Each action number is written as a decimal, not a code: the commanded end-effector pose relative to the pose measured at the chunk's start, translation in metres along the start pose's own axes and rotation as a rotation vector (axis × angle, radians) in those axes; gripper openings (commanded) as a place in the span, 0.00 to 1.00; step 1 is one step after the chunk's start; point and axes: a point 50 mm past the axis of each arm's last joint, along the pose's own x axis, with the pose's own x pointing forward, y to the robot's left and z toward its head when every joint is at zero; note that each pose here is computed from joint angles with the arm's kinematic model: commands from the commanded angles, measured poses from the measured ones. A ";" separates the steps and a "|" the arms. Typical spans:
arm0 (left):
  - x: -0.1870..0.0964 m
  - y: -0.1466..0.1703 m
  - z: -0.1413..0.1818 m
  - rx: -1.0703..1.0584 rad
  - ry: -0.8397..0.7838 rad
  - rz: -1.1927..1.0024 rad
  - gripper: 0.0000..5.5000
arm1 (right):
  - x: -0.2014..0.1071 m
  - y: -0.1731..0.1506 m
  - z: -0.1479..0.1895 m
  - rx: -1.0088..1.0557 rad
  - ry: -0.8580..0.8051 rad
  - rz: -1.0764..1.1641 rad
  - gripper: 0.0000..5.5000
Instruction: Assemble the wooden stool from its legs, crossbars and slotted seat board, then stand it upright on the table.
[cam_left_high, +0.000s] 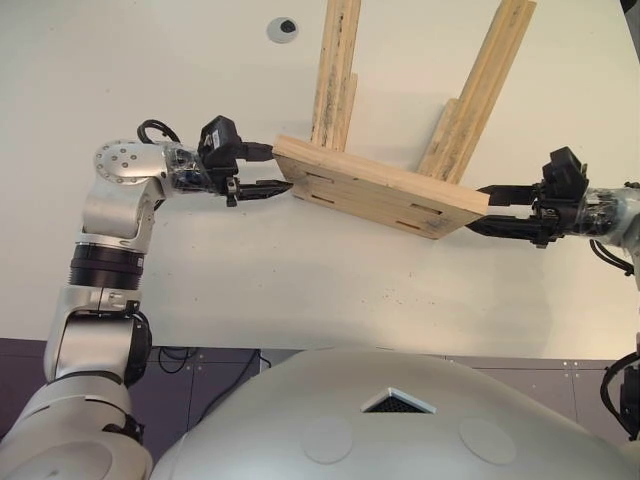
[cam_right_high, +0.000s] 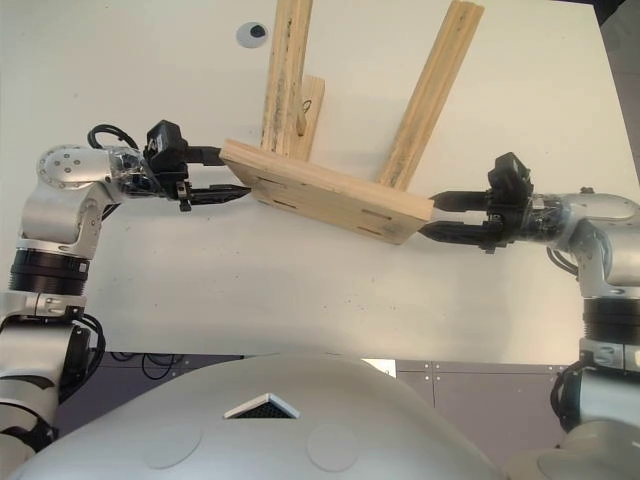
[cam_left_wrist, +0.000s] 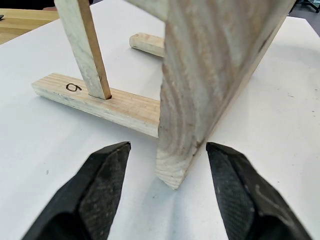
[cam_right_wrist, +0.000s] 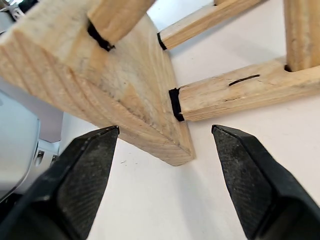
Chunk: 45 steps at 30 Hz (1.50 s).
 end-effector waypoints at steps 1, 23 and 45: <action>0.007 0.004 0.008 0.023 -0.017 -0.015 0.50 | 0.002 0.005 -0.004 0.010 0.030 0.024 0.62; 0.015 -0.014 0.009 -0.080 -0.076 -0.092 0.35 | 0.030 0.002 0.002 0.107 -0.093 -0.049 0.41; -0.039 -0.039 0.091 -0.980 -0.340 -0.050 0.32 | 0.000 0.037 0.160 0.468 -0.139 0.428 0.33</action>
